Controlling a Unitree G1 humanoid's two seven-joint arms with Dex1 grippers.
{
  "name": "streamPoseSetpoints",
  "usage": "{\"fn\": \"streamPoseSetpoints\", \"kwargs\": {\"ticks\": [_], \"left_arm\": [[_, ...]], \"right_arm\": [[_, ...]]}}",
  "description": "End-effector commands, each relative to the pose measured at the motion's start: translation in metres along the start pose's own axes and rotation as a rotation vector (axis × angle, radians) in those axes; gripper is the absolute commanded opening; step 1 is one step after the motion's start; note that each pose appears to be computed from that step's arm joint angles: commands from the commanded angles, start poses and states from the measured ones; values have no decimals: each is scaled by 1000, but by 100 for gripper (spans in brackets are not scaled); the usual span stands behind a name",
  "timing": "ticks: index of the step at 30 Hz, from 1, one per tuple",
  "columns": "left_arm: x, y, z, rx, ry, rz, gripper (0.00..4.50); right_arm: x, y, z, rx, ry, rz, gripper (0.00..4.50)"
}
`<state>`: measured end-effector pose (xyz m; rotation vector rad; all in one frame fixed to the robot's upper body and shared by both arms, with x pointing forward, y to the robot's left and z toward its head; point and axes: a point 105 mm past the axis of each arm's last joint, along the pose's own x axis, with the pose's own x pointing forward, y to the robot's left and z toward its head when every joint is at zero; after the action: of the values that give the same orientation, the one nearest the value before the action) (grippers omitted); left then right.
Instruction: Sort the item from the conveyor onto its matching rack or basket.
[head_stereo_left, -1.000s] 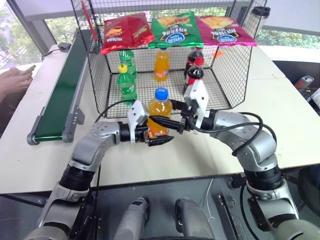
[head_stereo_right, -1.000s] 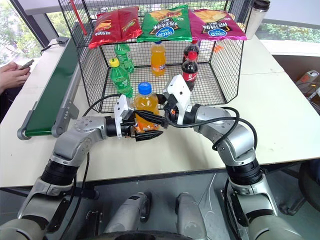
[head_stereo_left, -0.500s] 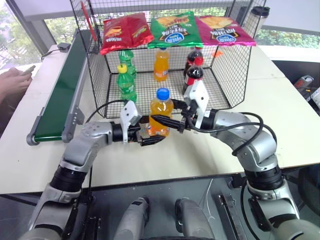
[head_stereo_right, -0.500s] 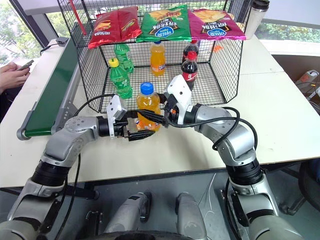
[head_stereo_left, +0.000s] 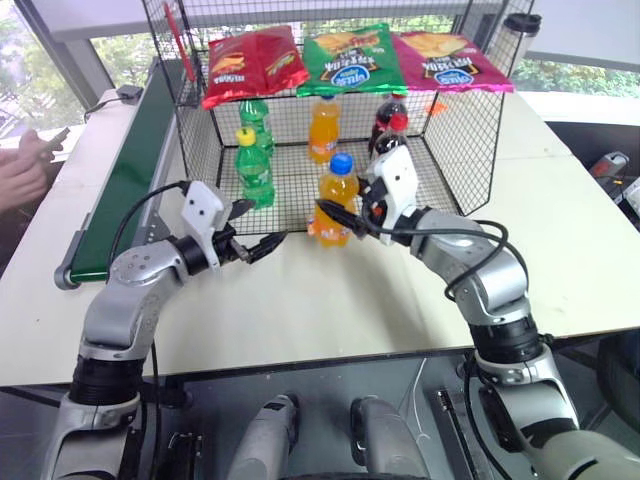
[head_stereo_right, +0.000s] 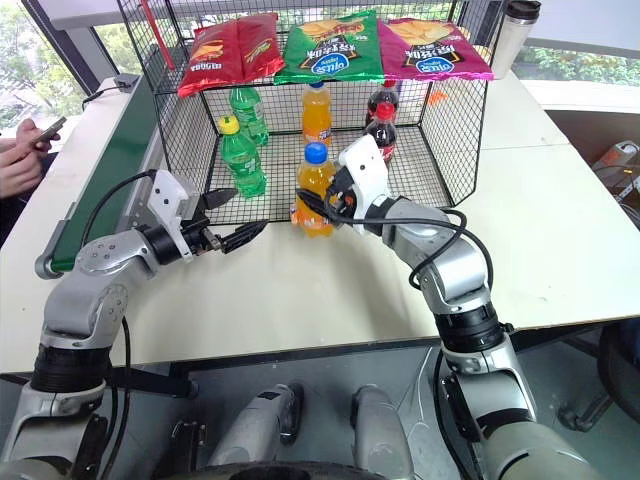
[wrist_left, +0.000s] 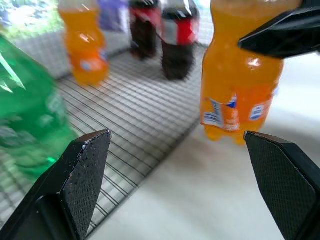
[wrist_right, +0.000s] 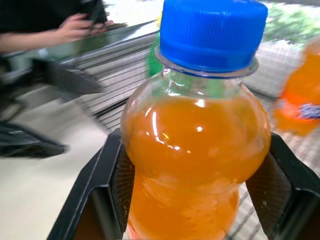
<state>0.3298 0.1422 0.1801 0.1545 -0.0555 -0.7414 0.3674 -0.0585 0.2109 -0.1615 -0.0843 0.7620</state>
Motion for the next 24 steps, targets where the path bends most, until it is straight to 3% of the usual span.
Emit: {"fn": "streamPoseSetpoints", "kwargs": {"ticks": [1, 6, 24], "left_arm": [[-6, 2, 12, 26, -42, 65, 444], [-7, -3, 6, 29, -30, 75, 444], [0, -19, -5, 21, -21, 127, 444]], "right_arm": [[8, -20, 29, -68, -114, -120, 248], [30, -36, 27, -68, -126, -225, 248], [73, -35, 12, -79, -143, -239, 248]]}}
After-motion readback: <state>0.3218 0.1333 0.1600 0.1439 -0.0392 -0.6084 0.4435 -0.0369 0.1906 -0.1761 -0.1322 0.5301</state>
